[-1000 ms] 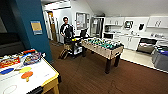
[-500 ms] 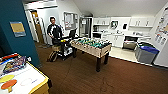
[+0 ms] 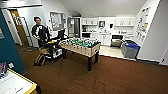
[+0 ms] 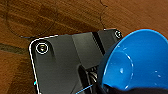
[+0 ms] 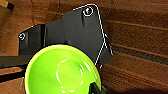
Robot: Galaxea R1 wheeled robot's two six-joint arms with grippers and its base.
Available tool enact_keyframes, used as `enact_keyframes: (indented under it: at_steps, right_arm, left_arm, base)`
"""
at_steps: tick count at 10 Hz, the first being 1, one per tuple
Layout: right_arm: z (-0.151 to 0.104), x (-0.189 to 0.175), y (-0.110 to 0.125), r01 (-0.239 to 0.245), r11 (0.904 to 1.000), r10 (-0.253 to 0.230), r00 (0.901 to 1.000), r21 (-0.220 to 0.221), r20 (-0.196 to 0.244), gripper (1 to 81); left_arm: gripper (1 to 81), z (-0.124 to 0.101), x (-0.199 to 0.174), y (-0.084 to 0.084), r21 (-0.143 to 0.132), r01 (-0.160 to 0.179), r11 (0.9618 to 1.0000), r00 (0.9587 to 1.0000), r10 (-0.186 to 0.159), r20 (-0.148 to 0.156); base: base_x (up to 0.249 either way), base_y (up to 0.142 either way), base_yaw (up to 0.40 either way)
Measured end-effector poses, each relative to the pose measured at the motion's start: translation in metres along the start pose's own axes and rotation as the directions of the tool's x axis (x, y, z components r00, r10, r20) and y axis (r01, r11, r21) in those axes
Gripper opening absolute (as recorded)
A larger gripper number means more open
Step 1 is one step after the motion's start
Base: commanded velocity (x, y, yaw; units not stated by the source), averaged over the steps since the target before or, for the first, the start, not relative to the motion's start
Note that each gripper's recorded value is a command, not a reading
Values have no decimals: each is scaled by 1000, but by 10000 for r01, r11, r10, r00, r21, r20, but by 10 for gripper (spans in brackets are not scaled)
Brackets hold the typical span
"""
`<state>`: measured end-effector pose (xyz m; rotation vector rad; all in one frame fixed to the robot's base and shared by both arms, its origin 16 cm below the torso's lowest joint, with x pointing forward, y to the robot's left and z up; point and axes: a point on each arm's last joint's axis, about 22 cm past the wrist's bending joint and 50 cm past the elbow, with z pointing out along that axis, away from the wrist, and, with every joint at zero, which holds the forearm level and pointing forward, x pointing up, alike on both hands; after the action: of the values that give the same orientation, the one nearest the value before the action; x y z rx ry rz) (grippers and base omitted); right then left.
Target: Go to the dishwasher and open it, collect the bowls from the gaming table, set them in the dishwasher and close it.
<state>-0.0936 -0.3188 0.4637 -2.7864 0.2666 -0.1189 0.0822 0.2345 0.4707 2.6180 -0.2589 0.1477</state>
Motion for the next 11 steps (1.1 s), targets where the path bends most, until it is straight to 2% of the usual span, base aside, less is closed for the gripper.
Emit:
enact_keyframes:
  at_steps: [1,2,3,11]
  right_arm:
    - [0,0,0,2,10000,-2,10000,-4,-4,10]
    - [0,0,1,-1,10000,1,10000,-10,4,10]
    - [0,1,1,5,10000,-5,10000,-8,-10,10]
    - [0,3,1,47,10000,-47,10000,-6,-40,10]
  left_arm:
    - [10,-4,1,4,-163,15,9999,10000,-15,-24]
    - [10,-2,3,16,-463,32,9989,9999,-38,-115]
    - [10,-1,5,23,-630,42,9980,9998,-54,-190]
    - [10,-2,3,21,-587,66,9983,9998,-76,-168]
  base:
    - [0,0,-323]
    - [0,0,-323]
    - [0,0,-323]
    - [0,0,-323]
